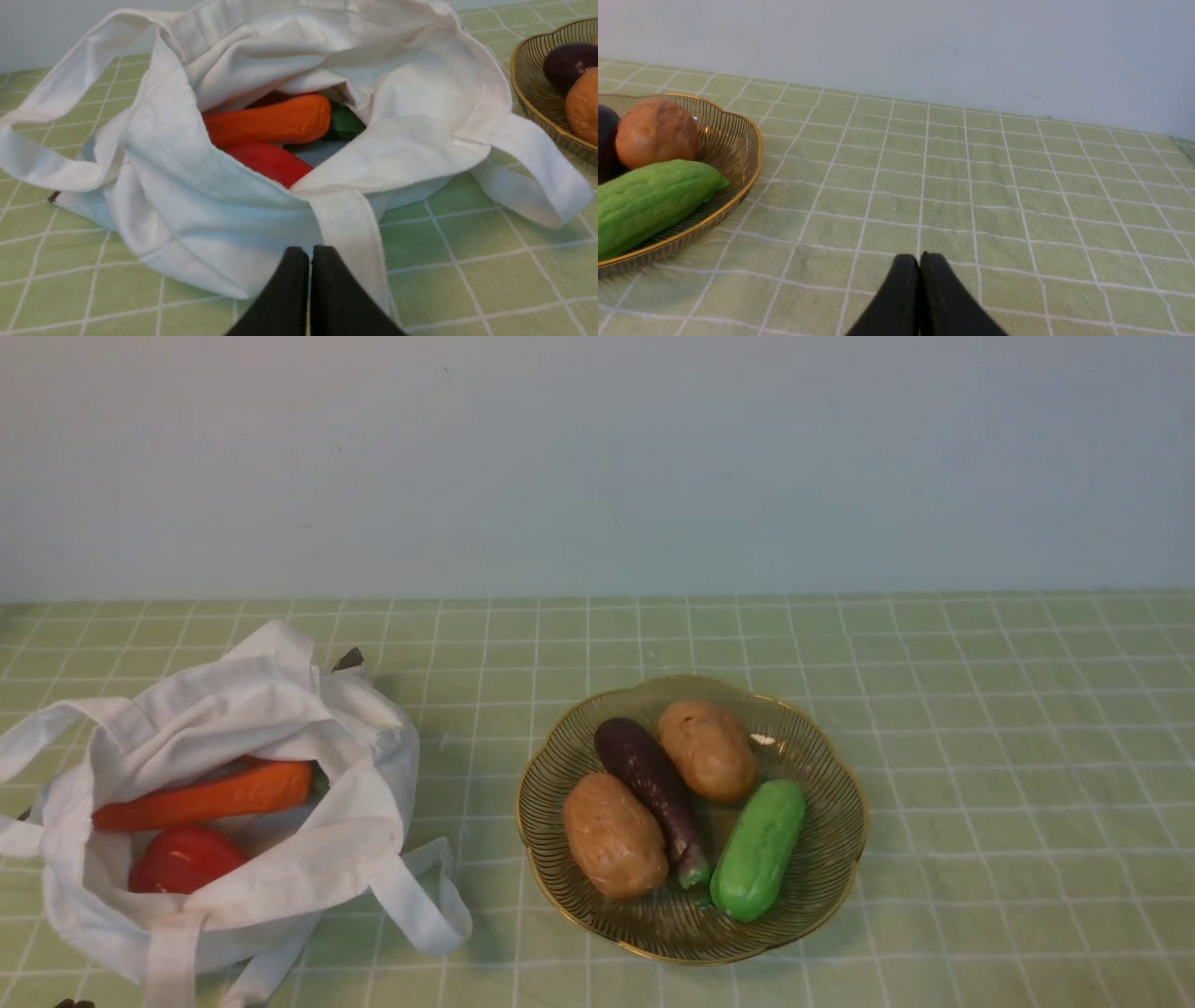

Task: Take vegetables from bag on green coffee tablecloth place on plate.
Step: 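Reach into the cloth bag toward a vegetable inside it with the left gripper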

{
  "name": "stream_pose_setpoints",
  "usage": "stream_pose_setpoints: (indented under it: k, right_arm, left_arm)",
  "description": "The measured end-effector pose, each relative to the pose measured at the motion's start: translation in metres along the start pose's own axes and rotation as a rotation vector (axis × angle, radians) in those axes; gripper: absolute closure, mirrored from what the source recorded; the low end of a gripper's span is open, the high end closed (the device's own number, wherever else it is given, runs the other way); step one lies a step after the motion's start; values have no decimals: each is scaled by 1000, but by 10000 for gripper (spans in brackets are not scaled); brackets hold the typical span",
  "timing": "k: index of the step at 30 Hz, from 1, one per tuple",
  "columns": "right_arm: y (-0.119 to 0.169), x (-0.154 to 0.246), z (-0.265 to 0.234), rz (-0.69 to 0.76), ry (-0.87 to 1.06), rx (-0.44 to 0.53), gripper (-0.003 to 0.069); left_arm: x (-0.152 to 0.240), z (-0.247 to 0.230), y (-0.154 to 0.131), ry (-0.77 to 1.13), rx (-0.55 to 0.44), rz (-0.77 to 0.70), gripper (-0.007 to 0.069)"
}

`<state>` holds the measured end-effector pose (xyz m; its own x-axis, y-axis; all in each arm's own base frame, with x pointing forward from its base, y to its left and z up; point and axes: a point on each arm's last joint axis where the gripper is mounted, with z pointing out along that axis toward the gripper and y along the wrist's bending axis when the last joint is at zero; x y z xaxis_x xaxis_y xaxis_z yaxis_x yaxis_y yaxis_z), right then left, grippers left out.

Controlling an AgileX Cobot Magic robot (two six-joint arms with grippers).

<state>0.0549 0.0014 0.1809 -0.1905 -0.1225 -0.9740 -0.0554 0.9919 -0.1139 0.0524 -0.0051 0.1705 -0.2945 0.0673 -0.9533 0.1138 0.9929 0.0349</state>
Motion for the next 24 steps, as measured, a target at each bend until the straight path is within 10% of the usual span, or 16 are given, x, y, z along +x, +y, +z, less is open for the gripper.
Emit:
stream_pose_setpoints:
  k: [10, 24]
  right_arm:
    - [0, 0, 0, 0, 0, 0, 673]
    - [0, 0, 0, 0, 0, 0, 673]
  left_arm:
    - [-3, 0, -1, -30, 7, -28, 630]
    - [-73, -32, 15, -810, 46, -530, 630]
